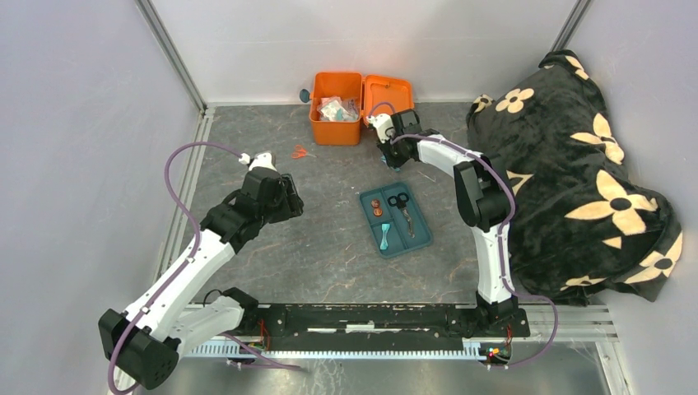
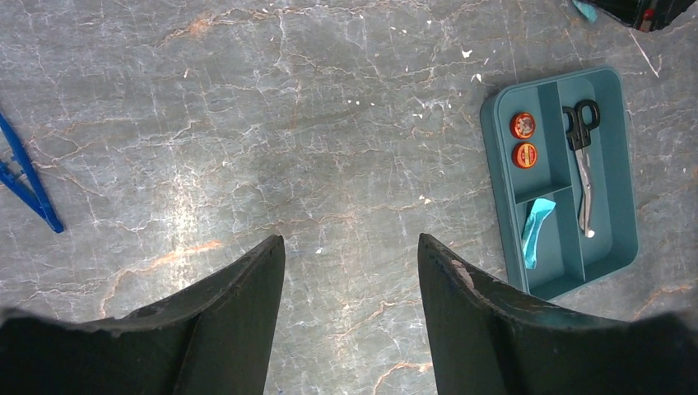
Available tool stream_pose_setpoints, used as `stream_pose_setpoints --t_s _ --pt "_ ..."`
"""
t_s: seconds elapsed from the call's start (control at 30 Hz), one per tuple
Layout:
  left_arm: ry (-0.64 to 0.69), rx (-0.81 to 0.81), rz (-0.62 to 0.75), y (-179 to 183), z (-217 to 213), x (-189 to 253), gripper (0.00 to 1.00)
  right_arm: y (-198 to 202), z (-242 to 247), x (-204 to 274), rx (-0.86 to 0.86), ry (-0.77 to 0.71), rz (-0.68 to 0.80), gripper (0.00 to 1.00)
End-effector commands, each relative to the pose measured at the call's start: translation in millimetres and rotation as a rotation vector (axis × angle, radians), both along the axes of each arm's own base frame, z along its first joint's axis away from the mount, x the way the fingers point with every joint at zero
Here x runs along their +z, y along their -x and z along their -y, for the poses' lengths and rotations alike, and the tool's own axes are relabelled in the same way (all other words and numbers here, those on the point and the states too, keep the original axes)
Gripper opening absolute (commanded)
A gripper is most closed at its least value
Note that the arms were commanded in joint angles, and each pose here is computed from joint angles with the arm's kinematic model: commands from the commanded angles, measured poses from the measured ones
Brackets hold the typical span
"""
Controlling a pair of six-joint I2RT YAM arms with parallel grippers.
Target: Organize the medicine kit
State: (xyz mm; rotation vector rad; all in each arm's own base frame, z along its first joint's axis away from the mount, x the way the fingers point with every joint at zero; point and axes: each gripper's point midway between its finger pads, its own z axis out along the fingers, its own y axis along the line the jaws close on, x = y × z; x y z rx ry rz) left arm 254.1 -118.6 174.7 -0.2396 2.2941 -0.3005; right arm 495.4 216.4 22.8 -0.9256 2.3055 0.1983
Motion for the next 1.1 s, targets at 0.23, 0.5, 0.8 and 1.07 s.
stream_pose_setpoints --t_s 0.23,0.5,0.8,1.07 --pt "-0.003 0.007 0.007 -9 2 -4 0.67 -3 18 79 -0.128 -0.059 0.174 0.01" --pt "0.005 -0.004 0.003 -19 10 -11 0.67 39 16 121 -0.17 -0.184 0.176 0.0" --pt "0.024 0.058 -0.009 -56 5 -10 0.67 163 -5 94 -0.195 -0.297 0.015 0.0" --pt "0.017 0.048 -0.024 -77 -2 -14 0.67 227 -3 66 -0.354 -0.404 -0.035 0.02"
